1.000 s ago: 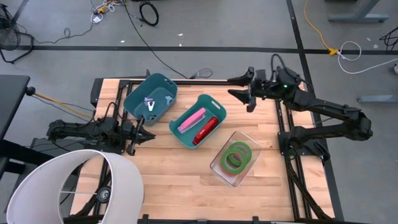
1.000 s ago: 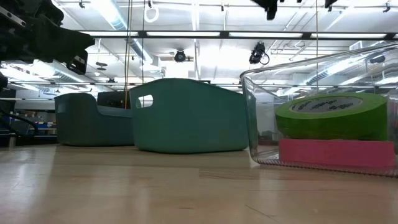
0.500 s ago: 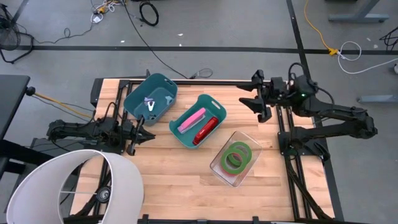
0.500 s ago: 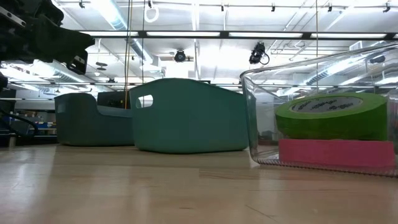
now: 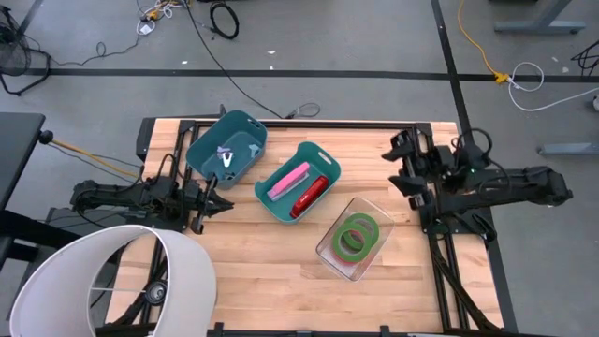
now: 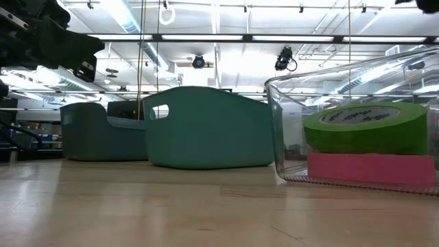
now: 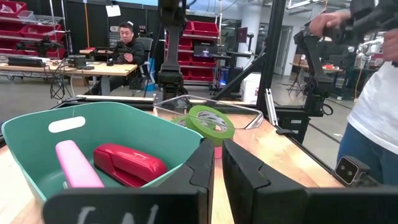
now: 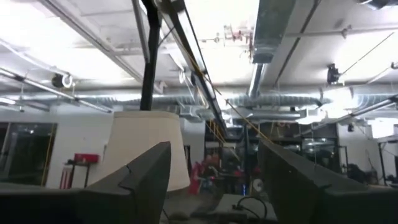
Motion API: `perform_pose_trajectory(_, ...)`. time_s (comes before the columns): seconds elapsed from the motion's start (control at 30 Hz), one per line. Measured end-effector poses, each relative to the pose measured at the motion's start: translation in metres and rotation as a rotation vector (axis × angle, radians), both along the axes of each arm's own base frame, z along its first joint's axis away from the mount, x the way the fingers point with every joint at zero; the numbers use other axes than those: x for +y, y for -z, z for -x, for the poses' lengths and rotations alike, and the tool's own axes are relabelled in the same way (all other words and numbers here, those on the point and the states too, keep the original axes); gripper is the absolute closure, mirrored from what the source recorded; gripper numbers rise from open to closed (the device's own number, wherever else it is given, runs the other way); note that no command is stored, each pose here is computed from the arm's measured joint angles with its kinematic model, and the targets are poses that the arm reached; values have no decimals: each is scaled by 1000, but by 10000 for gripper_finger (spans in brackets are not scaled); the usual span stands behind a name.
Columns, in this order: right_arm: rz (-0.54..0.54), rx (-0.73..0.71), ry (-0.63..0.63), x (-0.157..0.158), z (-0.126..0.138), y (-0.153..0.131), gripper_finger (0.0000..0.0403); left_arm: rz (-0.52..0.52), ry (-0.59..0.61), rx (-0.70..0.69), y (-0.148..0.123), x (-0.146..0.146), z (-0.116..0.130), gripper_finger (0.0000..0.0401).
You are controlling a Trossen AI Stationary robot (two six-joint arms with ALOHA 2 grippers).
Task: Pick and place Stapler, Stapler remover, tape
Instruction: Return to Home Position
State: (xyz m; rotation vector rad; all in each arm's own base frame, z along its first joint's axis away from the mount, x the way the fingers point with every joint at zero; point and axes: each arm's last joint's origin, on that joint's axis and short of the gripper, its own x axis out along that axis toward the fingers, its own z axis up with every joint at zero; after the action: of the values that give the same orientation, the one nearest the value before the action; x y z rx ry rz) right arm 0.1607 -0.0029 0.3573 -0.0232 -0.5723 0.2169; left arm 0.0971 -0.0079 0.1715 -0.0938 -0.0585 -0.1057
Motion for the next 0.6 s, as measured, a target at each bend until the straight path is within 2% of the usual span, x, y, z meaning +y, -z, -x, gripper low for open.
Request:
perform_pose_trajectory(0.23, -39, -48, 14, 6, 25, 34, 163, 0, 0, 0, 0, 0, 0, 364)
perform_pose_trajectory(0.37, -77, -50, -18, 7, 36, 48, 163, 0, 0, 0, 0, 0, 0, 364)
perform_pose_trajectory(0.6, -76, -26, -27, 7, 45, 73, 163, 0, 0, 0, 0, 0, 0, 364)
